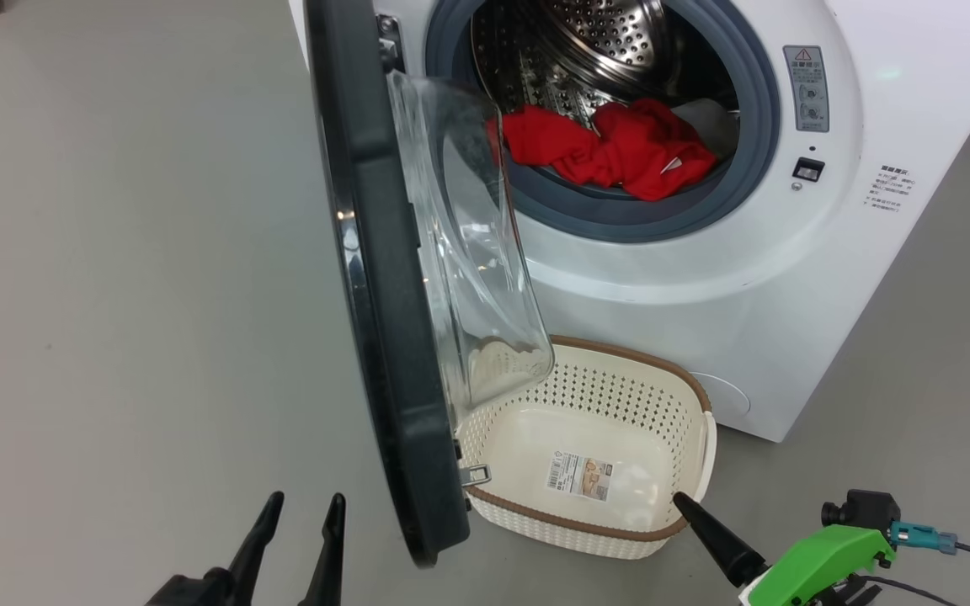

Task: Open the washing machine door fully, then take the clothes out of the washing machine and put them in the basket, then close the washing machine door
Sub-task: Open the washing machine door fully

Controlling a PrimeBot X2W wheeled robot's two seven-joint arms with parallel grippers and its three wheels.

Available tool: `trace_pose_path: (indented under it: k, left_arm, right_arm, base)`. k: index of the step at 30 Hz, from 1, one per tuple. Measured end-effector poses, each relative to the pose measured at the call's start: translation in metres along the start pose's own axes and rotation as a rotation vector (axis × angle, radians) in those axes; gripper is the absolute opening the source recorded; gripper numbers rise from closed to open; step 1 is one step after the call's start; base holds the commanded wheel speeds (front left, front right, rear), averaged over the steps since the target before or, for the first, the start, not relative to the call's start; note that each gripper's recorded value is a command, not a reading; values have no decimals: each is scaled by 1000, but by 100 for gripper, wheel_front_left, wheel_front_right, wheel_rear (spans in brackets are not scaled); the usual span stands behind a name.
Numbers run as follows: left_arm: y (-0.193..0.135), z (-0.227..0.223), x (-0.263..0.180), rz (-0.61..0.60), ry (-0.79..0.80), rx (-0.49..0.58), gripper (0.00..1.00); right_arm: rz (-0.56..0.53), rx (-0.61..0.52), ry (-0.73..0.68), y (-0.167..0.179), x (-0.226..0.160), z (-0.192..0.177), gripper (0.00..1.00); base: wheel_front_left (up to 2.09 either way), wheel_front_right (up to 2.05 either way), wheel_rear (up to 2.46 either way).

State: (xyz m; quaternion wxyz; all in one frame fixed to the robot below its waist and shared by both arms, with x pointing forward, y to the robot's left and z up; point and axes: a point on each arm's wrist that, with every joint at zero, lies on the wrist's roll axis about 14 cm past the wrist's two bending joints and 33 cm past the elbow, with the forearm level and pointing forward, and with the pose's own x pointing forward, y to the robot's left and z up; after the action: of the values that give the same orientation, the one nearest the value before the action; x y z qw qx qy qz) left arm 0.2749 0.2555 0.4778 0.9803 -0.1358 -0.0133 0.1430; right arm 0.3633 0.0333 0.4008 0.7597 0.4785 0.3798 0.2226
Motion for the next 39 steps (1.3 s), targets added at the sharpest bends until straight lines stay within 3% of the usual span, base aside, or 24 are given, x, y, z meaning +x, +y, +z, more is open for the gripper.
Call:
trace_pose_path:
  k: [7,17,23,34,39]
  left_arm:
    - [-2,-2,2,-6,7,0,100]
    - [-3,-3,3,-10,10,-5,100]
    - [-5,-3,5,-12,12,-4,100]
    - [-4,-3,5,-11,13,-3,100]
    - [-4,-3,5,-10,12,-3,100]
  right_arm:
    - [-44,-204,-71,-17,-8,9,100]
    - [-26,-534,-133,-20,-11,19,100]
    - [-7,-635,-245,-5,-11,54,100]
    - [12,-842,-388,17,-27,71,100]
    - [14,-880,-441,26,-35,76,100]
  base:
    - [0,0,0]
    - [0,0,0]
    - [0,0,0]
    - [0,0,0]
    - [0,0,0]
